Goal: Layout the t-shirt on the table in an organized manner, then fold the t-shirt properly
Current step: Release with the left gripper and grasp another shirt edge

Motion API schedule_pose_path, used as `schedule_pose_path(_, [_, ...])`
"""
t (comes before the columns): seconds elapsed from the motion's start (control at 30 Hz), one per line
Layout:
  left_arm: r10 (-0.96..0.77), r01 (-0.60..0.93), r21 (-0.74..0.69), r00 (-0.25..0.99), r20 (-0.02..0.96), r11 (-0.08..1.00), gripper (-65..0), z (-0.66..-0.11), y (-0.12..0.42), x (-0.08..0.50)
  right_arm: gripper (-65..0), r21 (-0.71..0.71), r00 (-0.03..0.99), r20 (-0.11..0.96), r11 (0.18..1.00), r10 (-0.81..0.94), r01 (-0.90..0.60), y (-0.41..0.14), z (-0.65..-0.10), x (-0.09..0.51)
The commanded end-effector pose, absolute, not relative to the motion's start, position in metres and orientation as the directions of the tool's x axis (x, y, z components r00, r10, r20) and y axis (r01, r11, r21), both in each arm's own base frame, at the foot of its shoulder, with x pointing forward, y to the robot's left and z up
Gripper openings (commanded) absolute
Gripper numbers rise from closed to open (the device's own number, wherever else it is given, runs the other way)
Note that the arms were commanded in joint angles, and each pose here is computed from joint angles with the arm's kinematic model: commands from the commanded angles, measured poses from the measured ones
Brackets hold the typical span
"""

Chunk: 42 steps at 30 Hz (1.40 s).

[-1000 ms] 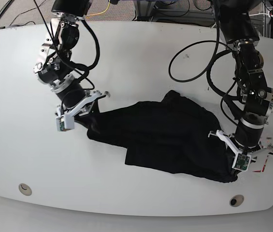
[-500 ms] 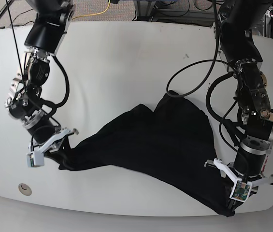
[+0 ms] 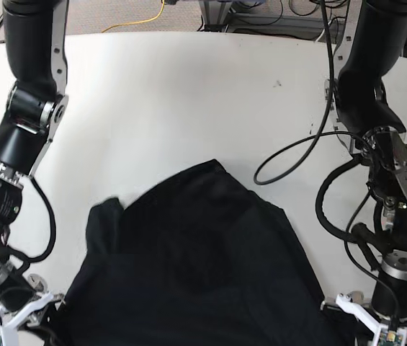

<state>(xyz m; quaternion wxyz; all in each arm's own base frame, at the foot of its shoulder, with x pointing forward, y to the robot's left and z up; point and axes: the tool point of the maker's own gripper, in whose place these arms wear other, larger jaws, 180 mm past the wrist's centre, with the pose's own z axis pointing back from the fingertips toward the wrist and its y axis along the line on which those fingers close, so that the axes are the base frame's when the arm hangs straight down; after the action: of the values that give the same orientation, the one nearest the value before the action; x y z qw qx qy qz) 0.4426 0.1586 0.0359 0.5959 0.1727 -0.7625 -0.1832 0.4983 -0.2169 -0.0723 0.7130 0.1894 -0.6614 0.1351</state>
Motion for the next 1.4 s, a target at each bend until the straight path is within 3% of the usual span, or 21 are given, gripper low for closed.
schedule_pose_path(0.0, [-0.482,-0.112,0.472,-0.312,0.819,0.875,-65.0,0.081,0.164,0.434,-65.0,0.02,-0.037,0.998,0.881,-0.043,-0.473,-0.213,-0.007,0.508])
schedule_pose_path(0.43, [-0.479,-0.227,0.421,-0.418,0.772,0.878,-64.7,0.19,0.176,0.415,-65.0,-0.047,-0.131,0.991,0.871,-0.02,-0.489,-0.208,0.078,0.523])
schedule_pose_path(0.7, [-0.479,-0.218,0.426,-0.403,0.78,0.878,-64.7,0.183,0.176,0.418,-65.0,-0.045,-0.076,0.997,0.879,0.01,-0.475,-0.216,0.053,0.524])
schedule_pose_path(1.0, [-0.475,-0.088,0.467,-0.185,0.86,0.88,-65.0,0.06,0.172,0.449,-65.0,0.0,0.099,0.994,0.894,0.049,-0.448,-0.232,-0.04,0.512])
schedule_pose_path(1.37, [-0.381,0.197,0.337,0.263,0.886,0.921,-65.0,-0.187,0.133,0.397,-65.0,0.134,0.387,0.922,0.915,0.026,-0.382,-0.25,-0.204,0.45])
